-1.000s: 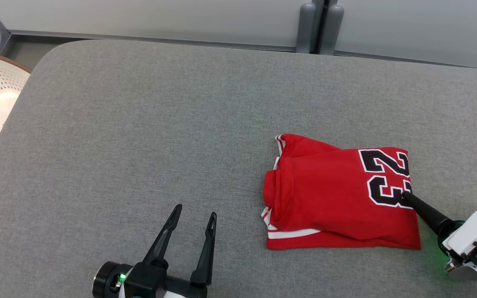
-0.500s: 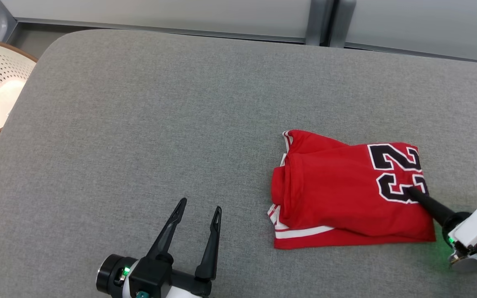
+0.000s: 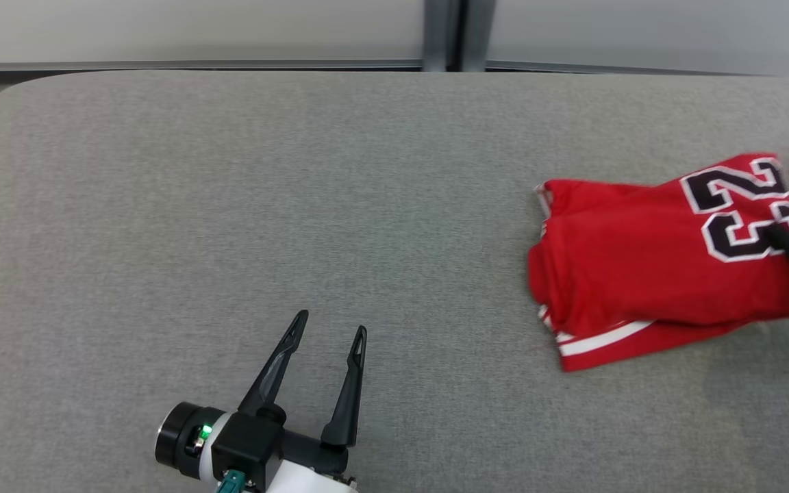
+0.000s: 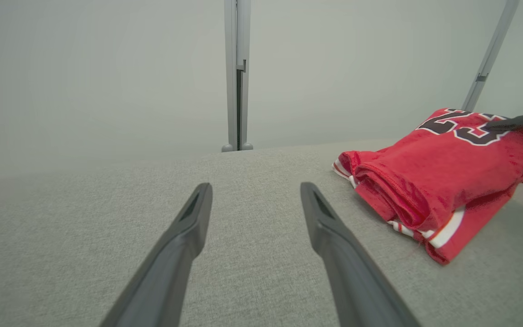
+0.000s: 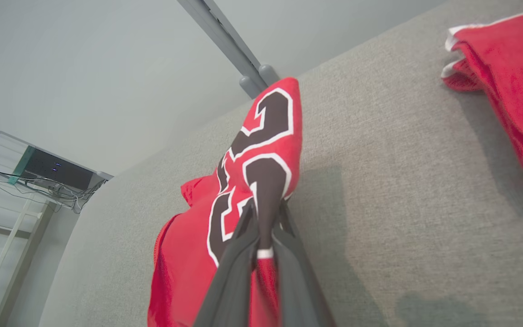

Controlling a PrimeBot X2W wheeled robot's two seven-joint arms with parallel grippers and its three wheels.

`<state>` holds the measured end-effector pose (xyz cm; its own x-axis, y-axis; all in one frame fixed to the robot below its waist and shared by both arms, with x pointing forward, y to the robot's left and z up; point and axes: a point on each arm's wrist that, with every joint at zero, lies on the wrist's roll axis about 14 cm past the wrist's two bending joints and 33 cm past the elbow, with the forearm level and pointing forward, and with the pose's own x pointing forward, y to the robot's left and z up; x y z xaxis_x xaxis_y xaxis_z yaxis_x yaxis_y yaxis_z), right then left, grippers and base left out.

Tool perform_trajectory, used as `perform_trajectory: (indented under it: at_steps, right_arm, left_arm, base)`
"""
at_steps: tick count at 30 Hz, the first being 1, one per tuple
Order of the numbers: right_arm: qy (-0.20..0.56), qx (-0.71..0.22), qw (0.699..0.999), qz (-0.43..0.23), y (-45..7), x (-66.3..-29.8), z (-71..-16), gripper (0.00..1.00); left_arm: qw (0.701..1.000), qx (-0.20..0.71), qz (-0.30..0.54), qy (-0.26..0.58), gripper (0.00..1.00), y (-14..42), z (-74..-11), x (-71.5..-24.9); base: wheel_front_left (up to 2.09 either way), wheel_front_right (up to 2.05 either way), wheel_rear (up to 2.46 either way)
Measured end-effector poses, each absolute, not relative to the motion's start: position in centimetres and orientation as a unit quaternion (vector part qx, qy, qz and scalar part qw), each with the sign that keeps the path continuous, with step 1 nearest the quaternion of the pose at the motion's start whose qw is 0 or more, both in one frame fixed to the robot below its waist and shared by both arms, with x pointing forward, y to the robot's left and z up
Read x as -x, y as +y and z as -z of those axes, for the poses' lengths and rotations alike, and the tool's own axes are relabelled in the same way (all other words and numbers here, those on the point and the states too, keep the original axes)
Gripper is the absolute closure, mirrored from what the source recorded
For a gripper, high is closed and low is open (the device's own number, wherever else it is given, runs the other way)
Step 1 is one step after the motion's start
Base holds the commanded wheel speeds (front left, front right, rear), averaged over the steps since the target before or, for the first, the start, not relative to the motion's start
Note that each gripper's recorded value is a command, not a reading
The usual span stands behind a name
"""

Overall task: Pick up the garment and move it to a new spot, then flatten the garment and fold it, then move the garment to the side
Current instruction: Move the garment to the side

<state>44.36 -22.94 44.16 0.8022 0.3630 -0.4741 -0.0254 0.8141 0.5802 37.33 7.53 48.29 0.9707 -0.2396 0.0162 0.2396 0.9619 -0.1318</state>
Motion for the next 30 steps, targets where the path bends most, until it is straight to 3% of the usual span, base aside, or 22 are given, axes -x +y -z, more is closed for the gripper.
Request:
perform_trajectory:
  at_steps: [13,30]
  right_arm:
    - [0.25,-0.137,0.958,-0.038,-32.7,-48.8,-48.6,1.0]
    - [0.295,0.027,0.951,0.088,-43.9,-48.1,-47.6,1.0]
  left_arm:
    - [0.98,0.057,0.188,0.025,0.0,4.3,-45.4,-40.2]
    - [0.973,0.046,0.222,0.042,0.0,3.3,-42.9,-42.1]
  base:
    - [0.0,0.0,0.0]
    - [0.0,0.0,0.0]
